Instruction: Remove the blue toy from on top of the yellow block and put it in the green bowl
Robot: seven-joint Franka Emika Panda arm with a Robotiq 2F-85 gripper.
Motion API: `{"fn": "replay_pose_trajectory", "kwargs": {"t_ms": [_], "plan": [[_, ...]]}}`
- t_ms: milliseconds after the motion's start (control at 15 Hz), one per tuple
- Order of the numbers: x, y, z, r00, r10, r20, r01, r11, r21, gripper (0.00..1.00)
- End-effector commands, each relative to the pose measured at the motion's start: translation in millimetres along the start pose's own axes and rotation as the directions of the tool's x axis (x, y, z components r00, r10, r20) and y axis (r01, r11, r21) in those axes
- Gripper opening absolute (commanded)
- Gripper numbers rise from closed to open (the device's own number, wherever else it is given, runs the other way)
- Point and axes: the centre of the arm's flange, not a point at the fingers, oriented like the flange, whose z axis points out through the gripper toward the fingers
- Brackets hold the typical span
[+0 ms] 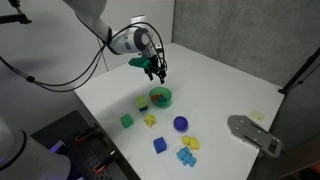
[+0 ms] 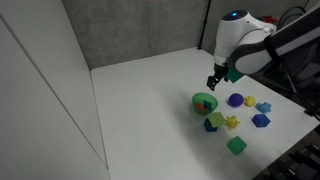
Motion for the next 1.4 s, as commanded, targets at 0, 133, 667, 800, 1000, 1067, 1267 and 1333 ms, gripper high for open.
{"fn": "replay_pose_trajectory", "kwargs": {"t_ms": [0, 133, 667, 800, 1000, 1067, 1267, 1333], "plan": [[-7, 17, -34, 1.000, 0.013, 0.025, -0.014, 0.998, 0.063, 1.00], [-9, 26, -51, 0.999, 0.026, 0.033, -0.030, 0.994, 0.108, 1.00], [-46, 72, -124, 0.997, 0.046, 0.058, -0.058, 0.975, 0.214, 1.00], [-60, 81, -143, 0.998, 0.045, 0.053, -0.055, 0.974, 0.220, 1.00], [-80, 96, -176, 0.998, 0.037, 0.044, -0.047, 0.967, 0.251, 1.00], [-87, 100, -187, 0.999, 0.029, 0.044, -0.040, 0.962, 0.269, 1.00], [-100, 112, -216, 0.999, 0.013, 0.046, -0.027, 0.950, 0.310, 1.00], [-103, 116, -224, 0.999, 0.015, 0.046, -0.028, 0.951, 0.308, 1.00]]}}
